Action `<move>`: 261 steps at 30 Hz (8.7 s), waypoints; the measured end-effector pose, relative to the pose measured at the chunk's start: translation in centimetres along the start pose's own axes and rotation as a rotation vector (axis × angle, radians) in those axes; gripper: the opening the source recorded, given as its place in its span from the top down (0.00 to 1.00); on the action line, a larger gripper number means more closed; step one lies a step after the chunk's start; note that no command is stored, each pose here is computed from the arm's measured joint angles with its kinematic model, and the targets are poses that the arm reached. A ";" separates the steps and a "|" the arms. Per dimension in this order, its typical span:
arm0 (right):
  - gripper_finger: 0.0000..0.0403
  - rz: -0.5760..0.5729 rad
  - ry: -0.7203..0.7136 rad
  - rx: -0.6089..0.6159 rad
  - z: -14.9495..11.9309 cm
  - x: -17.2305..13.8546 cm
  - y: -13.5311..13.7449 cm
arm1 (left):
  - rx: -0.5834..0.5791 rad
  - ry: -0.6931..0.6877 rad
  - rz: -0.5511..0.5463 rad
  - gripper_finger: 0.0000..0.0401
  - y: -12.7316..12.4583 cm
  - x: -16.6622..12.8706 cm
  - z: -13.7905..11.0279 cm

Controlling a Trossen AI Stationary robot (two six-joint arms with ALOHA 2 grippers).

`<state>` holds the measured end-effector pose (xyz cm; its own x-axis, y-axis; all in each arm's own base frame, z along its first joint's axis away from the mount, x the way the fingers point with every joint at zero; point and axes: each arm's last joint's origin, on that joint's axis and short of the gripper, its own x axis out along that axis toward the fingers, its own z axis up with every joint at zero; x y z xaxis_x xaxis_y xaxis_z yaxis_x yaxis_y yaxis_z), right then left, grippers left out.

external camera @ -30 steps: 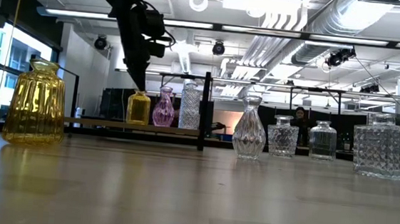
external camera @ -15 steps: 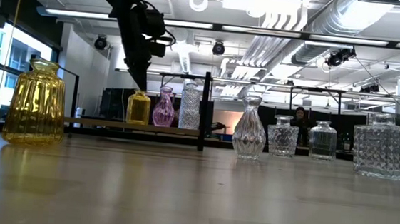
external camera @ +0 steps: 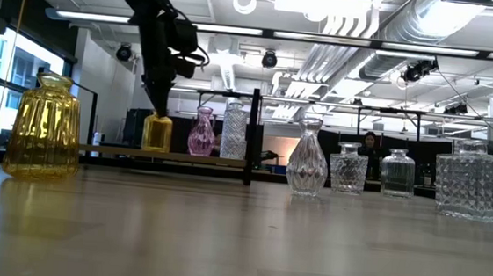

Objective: Sort vases onto shelf
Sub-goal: Put the yellow vase in the top left corner of the shelf, then put the pink vase on the shelf aligned with the other pink vase

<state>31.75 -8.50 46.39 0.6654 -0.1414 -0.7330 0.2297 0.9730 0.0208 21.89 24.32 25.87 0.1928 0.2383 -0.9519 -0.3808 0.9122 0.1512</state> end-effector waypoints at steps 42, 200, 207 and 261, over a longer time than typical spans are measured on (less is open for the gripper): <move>0.90 0.002 0.003 0.000 0.0 0.0 0.1 | -0.182 0.022 -0.070 0.62 1.9 -1.6 -4.8; 0.90 0.025 -0.063 -0.035 0.6 0.0 1.6 | -0.197 -0.080 -0.167 1.00 0.1 -6.4 -6.7; 0.90 -0.034 -0.074 -0.072 0.7 0.0 1.5 | -0.160 -0.273 -0.307 1.00 -4.7 -10.9 -6.7; 0.90 0.045 0.060 -0.162 -0.6 0.0 1.8 | -0.014 0.190 -0.578 0.43 -22.5 -7.8 -18.1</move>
<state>31.78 -6.60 45.98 0.6281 -0.0902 -0.7729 0.0797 0.9955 -0.0514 12.58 -4.05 25.07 0.2080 -0.3590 -0.9099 -0.2748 0.8713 -0.4066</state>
